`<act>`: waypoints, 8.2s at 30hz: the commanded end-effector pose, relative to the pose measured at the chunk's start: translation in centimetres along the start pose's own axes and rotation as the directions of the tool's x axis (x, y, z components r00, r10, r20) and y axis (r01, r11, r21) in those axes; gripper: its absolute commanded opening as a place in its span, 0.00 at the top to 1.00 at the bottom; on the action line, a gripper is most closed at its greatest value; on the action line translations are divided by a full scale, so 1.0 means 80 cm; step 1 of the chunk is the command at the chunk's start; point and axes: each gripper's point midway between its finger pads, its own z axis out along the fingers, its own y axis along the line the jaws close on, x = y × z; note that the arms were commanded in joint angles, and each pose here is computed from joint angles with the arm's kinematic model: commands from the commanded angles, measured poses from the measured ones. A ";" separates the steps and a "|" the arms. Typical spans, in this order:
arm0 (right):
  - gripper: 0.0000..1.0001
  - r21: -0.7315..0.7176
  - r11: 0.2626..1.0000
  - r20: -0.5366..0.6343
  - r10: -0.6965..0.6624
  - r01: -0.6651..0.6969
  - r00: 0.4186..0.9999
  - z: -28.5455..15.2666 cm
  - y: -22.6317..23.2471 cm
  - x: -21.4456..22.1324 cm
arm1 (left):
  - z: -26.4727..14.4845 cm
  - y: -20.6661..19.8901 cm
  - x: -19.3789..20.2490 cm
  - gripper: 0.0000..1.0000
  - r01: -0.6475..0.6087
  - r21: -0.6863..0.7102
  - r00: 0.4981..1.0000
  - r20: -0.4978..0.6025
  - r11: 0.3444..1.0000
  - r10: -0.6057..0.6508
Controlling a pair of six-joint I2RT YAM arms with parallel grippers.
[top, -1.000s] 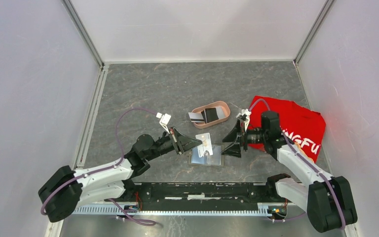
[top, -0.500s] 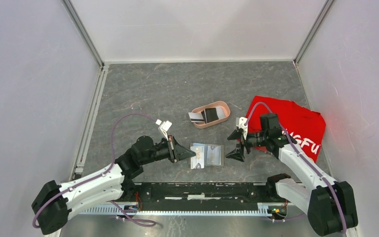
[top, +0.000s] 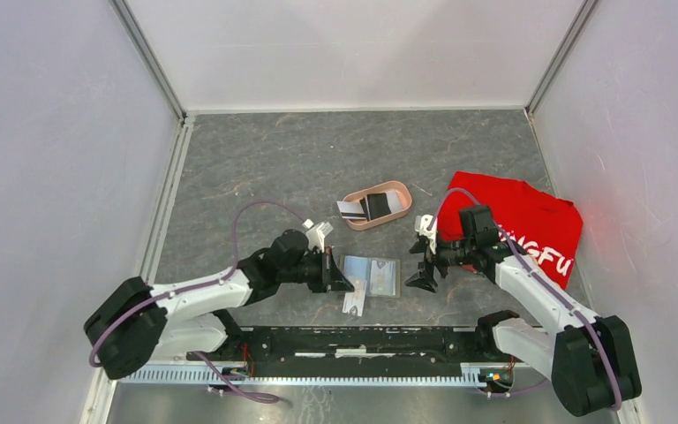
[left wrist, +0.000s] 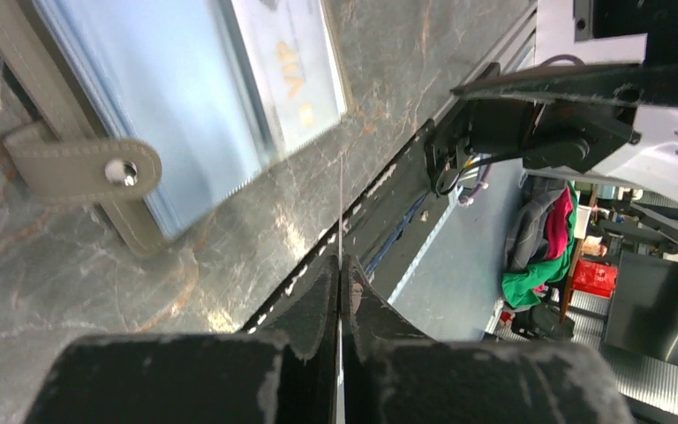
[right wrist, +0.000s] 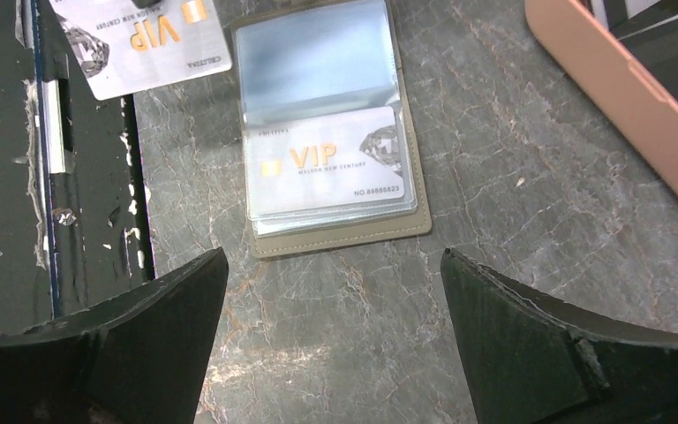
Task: Put the credit cards into the card holder
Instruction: Insert the credit card into the card holder.
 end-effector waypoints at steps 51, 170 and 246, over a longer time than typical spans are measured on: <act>0.96 -0.204 0.979 -0.302 -0.046 -0.018 0.952 0.068 -0.001 0.040 | 0.063 0.051 -0.065 0.98 -0.008 0.147 0.968 -0.247 0.989 0.044; 0.99 -0.187 0.982 -0.405 -0.058 -0.021 0.912 0.075 -0.003 0.061 | 0.107 0.055 -0.063 0.98 0.110 0.010 0.992 0.057 0.994 -0.110; 0.87 -0.202 0.979 -0.290 -0.095 0.036 0.952 0.048 -0.005 0.031 | 0.092 0.020 -0.063 0.70 -0.039 -0.167 0.996 0.078 0.985 0.052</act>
